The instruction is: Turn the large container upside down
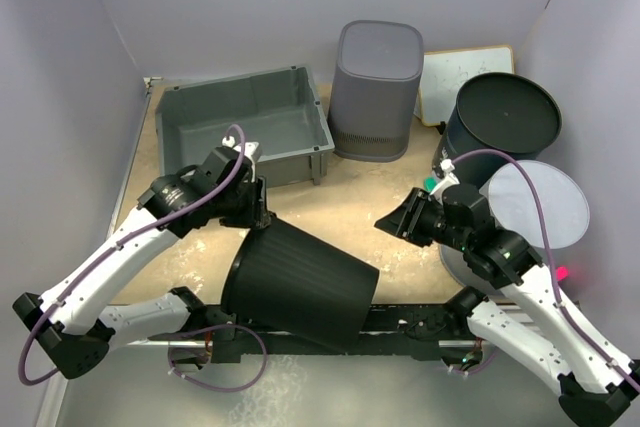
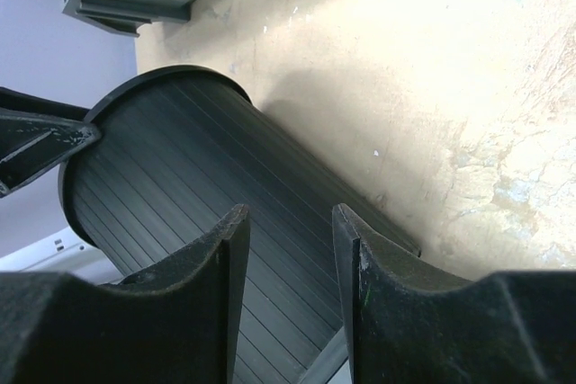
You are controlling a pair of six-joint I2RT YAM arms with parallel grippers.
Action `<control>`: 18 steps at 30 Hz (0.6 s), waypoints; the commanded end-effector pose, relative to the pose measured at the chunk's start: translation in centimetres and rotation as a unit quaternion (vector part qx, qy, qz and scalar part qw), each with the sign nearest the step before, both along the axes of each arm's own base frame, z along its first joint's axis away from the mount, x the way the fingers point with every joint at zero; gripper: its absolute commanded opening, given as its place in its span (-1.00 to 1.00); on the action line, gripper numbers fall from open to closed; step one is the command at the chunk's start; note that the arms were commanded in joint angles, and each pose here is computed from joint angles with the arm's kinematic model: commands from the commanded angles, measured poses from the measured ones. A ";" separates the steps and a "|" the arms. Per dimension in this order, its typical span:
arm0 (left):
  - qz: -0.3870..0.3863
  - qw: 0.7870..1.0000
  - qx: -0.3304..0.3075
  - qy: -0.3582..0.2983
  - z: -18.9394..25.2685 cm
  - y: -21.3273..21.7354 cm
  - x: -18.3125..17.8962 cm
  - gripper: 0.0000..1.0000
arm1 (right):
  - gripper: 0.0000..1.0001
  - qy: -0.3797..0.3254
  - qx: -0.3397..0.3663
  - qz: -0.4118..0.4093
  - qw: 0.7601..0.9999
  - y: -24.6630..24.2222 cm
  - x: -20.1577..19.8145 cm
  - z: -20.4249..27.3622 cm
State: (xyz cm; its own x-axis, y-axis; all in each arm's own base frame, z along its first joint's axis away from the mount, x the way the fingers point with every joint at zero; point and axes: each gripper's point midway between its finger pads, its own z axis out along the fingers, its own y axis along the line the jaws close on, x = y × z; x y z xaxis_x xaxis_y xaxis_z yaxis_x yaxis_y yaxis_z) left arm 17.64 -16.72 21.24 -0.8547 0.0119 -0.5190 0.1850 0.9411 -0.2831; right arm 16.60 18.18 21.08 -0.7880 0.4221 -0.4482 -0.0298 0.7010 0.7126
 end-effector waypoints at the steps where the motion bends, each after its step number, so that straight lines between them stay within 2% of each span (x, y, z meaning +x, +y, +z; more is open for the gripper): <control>1: -0.007 0.999 0.044 0.015 0.1 1.6 -0.7 -0.10 | -0.10 -0.022 -0.008 -0.001 1.000 -0.3 0.4 1.2; 3: -0.010 0.998 0.049 0.024 0.0 1.7 -1.1 -0.20 | -0.09 -0.023 -0.008 0.000 1.000 -0.2 0.4 1.1; 6: -0.018 0.998 0.043 0.037 -0.3 1.4 -1.5 -0.56 | -0.08 -0.024 -0.007 0.001 1.000 -0.1 0.6 1.2; 8: -0.029 0.998 0.028 0.046 -0.5 0.7 -1.8 -0.69 | -0.08 -0.025 -0.007 0.002 1.000 0.0 0.6 1.2; 11: -0.041 0.997 0.011 0.060 -0.8 -0.1 -2.3 -0.78 | -0.08 -0.025 -0.011 0.001 1.000 -0.1 0.6 1.1; 15: -0.040 0.997 0.008 0.063 -0.9 -0.3 -2.2 -0.99 | -0.07 -0.029 -0.016 -0.003 0.999 -0.4 0.7 1.3; 18: -0.032 0.998 0.007 0.053 -0.4 -0.3 -1.7 -1.00 | -0.08 -0.033 -0.019 -0.005 0.999 -0.5 0.8 1.5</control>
